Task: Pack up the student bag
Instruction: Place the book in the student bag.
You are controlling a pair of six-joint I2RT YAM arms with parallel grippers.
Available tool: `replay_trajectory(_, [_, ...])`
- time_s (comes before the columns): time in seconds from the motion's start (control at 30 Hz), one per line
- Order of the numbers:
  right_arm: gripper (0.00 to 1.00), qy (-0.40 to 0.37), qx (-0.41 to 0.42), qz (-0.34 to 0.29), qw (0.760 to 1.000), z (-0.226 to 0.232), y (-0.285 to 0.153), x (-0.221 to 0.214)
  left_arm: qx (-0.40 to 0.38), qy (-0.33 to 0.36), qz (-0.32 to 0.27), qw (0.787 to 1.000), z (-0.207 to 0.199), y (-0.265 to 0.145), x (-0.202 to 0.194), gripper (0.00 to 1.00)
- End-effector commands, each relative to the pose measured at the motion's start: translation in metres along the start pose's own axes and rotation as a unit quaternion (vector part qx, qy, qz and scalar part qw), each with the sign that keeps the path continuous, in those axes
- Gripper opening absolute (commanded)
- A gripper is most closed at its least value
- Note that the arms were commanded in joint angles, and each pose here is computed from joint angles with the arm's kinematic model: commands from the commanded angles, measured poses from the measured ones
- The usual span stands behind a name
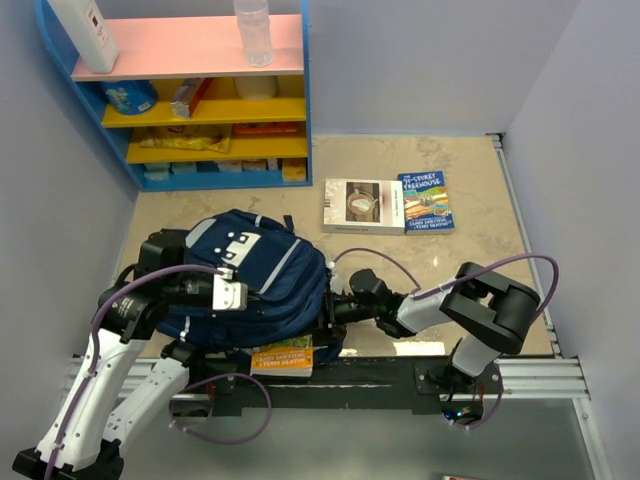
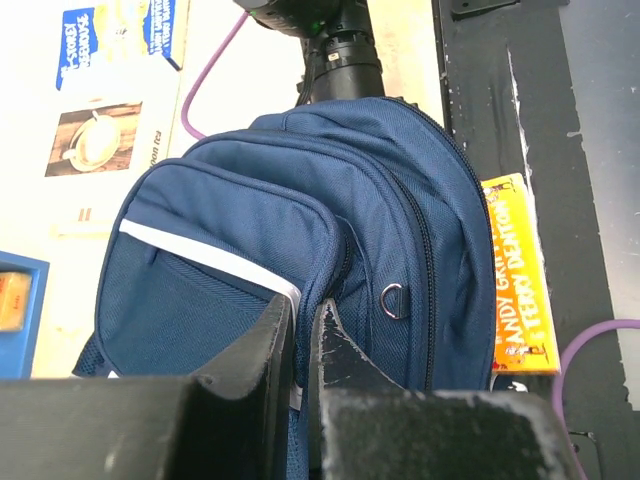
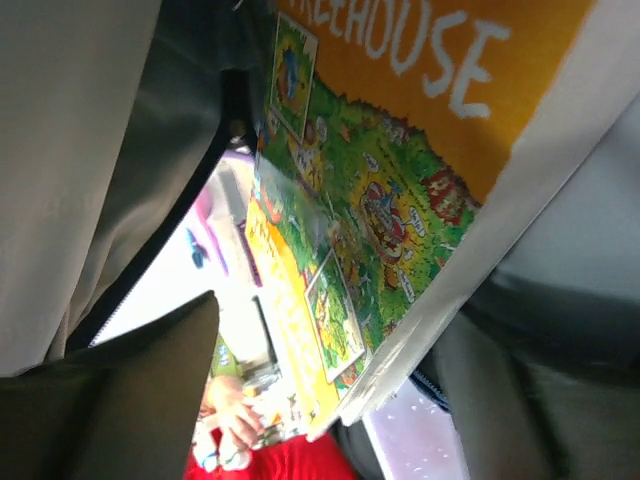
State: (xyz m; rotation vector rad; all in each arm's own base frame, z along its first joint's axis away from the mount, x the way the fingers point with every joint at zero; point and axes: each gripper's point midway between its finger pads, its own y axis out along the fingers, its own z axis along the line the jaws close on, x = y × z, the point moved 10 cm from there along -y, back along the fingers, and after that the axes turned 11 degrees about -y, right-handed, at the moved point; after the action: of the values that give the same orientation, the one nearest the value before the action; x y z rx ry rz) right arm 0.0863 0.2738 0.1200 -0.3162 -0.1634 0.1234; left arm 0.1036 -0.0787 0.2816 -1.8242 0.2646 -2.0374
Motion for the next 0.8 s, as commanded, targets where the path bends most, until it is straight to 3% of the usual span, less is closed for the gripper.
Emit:
replay_trajectory(0.0, [0.75,0.036,0.07,-0.001,0.997,0.014,0.003,-0.004,0.004,0.106,-0.095,0.99,0.013,-0.002,0.038,0.0])
replay_trajectory(0.03, [0.63,0.023,0.105,-0.018,0.994,0.021,0.002,-0.001,0.004,0.103,-0.094,0.99,0.013,-0.002,0.038,0.0])
replay_trajectory(0.1, [0.48,0.051,0.124,-0.026,0.991,0.018,0.005,0.001,0.006,0.103,-0.09,0.991,0.014,-0.003,0.04,0.0])
replay_trajectory(0.13, [0.33,0.032,0.17,-0.046,0.984,0.026,0.002,0.003,0.007,0.104,-0.086,0.991,0.014,-0.004,0.04,0.0])
replay_trajectory(0.2, [0.18,0.051,0.195,-0.054,0.978,0.023,0.005,0.003,0.013,0.108,-0.082,0.991,0.014,-0.007,0.042,0.0])
replay_trajectory(0.3, [0.15,0.036,0.246,-0.077,0.966,0.027,0.005,0.003,0.012,0.114,-0.07,0.991,0.018,-0.008,0.045,0.0])
replay_trajectory(0.53, [0.0,0.005,0.255,-0.1,0.962,0.034,0.009,0.01,-0.027,0.068,-0.056,0.996,0.023,-0.004,0.048,0.0])
replay_trajectory(0.77, [0.0,-0.09,0.253,-0.155,0.951,0.067,-0.012,0.025,0.004,0.087,-0.065,0.994,0.011,-0.015,0.053,0.0])
